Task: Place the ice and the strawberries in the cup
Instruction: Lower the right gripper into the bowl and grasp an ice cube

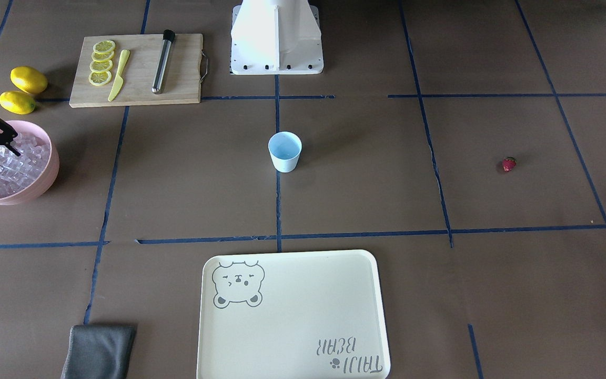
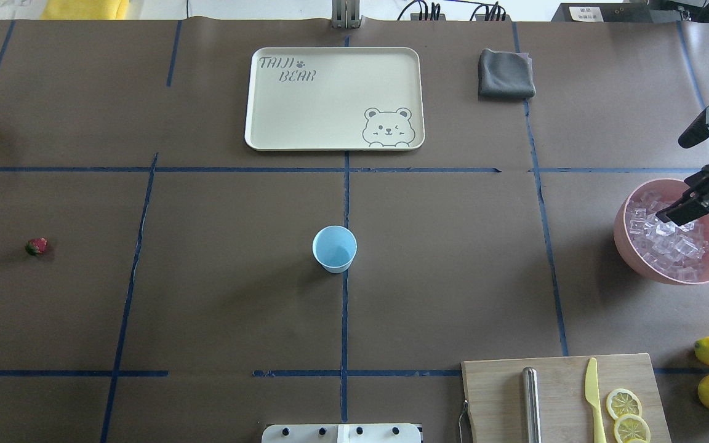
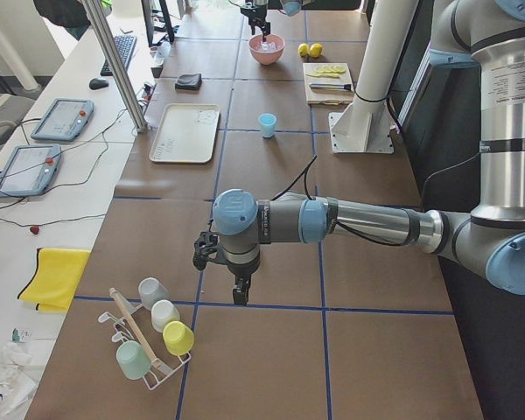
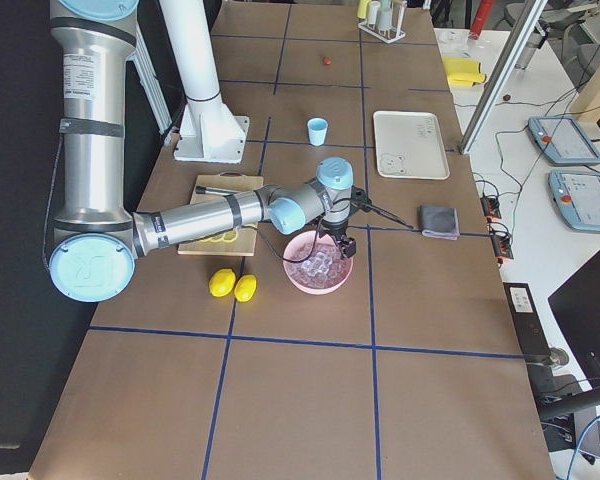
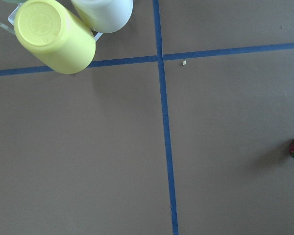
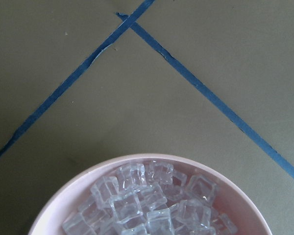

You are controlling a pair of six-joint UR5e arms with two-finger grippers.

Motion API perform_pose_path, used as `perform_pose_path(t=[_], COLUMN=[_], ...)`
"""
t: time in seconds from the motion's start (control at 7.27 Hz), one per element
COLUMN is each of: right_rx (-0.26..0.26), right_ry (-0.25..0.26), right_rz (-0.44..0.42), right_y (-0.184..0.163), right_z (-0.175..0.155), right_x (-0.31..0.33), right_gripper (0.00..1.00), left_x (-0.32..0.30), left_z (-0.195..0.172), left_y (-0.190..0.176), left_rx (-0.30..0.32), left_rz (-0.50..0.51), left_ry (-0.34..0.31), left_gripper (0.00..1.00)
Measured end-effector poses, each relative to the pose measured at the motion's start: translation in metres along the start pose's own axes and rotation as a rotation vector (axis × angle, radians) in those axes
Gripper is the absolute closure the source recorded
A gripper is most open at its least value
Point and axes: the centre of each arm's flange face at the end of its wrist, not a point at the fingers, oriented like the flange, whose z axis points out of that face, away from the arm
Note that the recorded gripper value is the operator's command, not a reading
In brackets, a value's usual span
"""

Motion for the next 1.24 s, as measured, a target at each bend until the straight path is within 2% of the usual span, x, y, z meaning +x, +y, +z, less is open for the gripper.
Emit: perform_pose_path(t=[0.55,0.69,0.83,0.96,1.1,1.24], right_rx=[-0.06,-0.072,-0.079,-0.081,-0.081,-0.079], right_ry=[-0.013,-0.018,-0.021,-0.023,-0.023,-0.023], right_rz=[-0.009,-0.009,-0.011,-0.012,-0.015,-0.02], right_y=[0.012,0.015,0.015,0.015,0.015,0.014], right_z=[0.029,0.035,0.039,0.04,0.04,0.039], right_x=[-0.007,-0.007,-0.008,-0.009,-0.009,-0.01], right_gripper=[0.06,0.11,0.26,0.56,0.8,0.87], left_x=[-0.001,0.0,0.0,0.0,0.0,0.0], left_z=[0.001,0.001,0.001,0.001,0.002,0.002], left_y=[0.001,0.001,0.001,0.001,0.001,0.001], left_rx=[-0.005,-0.005,-0.005,-0.005,-0.005,-0.005], left_rz=[-0.003,-0.002,-0.002,-0.001,-0.001,-0.001], left_ry=[0.001,0.001,0.001,0.001,0.001,0.001], left_gripper=[0.0,0.0,0.0,0.0,0.0,0.0])
